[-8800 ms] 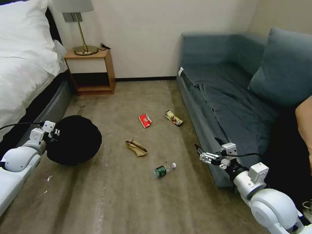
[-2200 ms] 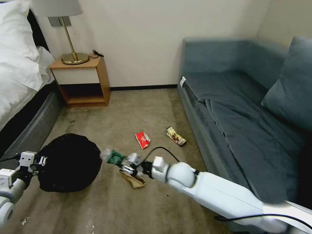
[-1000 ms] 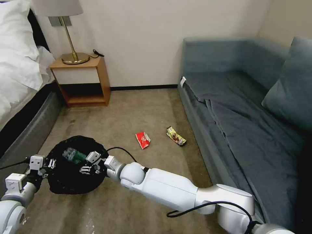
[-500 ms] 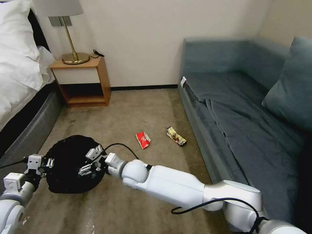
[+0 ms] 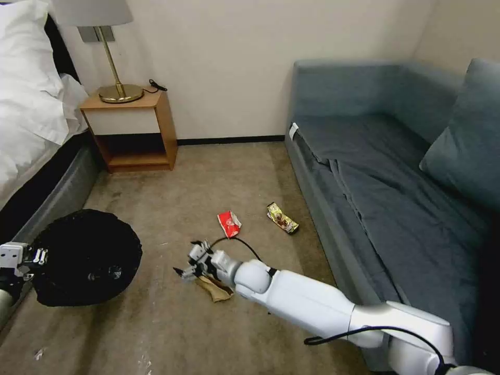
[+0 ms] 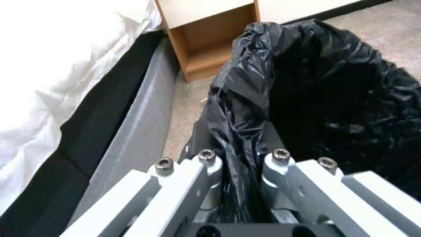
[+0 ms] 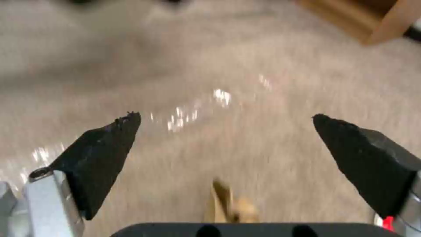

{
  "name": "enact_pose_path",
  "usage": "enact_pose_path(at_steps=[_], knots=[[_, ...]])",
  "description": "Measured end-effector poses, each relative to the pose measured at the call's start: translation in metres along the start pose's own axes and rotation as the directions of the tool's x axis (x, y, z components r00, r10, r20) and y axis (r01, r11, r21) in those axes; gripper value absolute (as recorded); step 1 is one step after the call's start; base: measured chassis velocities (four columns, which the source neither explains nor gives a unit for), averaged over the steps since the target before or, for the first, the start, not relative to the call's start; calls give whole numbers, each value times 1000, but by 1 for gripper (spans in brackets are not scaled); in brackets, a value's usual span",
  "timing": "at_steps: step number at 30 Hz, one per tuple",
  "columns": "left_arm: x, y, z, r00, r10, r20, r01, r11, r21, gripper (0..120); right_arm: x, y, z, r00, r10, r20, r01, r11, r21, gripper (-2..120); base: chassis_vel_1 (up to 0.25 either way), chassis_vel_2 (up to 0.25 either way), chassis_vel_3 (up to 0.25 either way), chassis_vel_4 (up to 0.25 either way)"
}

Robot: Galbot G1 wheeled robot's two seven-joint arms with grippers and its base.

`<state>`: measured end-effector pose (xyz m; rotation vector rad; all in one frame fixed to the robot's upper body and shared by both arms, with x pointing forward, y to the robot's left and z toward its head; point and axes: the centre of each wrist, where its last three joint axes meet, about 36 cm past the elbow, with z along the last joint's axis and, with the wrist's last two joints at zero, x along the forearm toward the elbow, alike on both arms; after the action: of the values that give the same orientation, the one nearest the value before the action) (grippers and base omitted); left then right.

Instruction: Pick up the trash bin, then pick up the garbage on the floor and place it into the trash bin.

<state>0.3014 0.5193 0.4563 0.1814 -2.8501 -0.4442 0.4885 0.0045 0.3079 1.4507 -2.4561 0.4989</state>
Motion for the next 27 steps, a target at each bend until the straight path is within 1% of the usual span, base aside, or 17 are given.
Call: enact_pose_path(at_steps=[1,2,4,5,6,8,9,12,15,17,18,20,24,27], knots=[[0,0,0,1000,0,0,0,1000,0,6,0,0,0,1000,0,0,0,1000,0,100,0,0,0,0],[1,-1,1,1000,-1,-2,1,1000,3,6,-2,0,17,1000,-4,-25,4,1000,4,100,0,0,0,0],[2,-2,2,1000,-1,-2,1,1000,7,6,-5,-2,40,999,-5,-52,5,1000,12,100,0,0,0,0],[2,-2,2,1000,-1,-2,1,1000,7,6,-5,-2,40,999,-5,-52,5,1000,12,100,0,0,0,0],[5,-4,3,1000,-1,-4,1,1000,10,6,-8,-5,57,998,-5,-67,6,1000,23,100,0,0,0,0],[11,-7,6,1000,-2,-9,2,1000,15,6,-11,-11,78,996,-13,-89,17,999,39,100,0,0,0,0],[11,-7,6,1000,-2,-9,2,1000,15,6,-11,-11,78,996,-13,-89,17,999,39,100,0,0,0,0],[21,-13,12,1000,-2,-18,2,1000,18,6,-12,-18,109,991,-18,-134,27,997,65,100,0,0,0,0],[25,-15,12,1000,0,-16,1,1000,17,6,-13,-18,116,989,-19,-145,30,997,74,100,0,0,0,0],[33,-23,7,1000,10,-6,-10,1000,17,6,-19,-18,128,983,-16,-181,32,996,89,100,0,0,0,0],[33,-23,7,1000,10,-6,-10,1000,17,6,-19,-18,128,983,-16,-181,32,996,89,100,0,0,0,0],[39,-27,5,1000,17,-2,-17,1000,16,6,-21,-18,134,978,-9,-209,27,996,82,100,0,0,0,0],[45,-29,5,1000,16,-5,-16,1000,17,6,-22,-16,137,972,-10,-233,29,996,79,100,0,0,0,0],[54,-30,9,1000,21,-10,-21,1000,15,6,-21,-10,141,965,-6,-261,25,997,73,100,0,0,0,0]])
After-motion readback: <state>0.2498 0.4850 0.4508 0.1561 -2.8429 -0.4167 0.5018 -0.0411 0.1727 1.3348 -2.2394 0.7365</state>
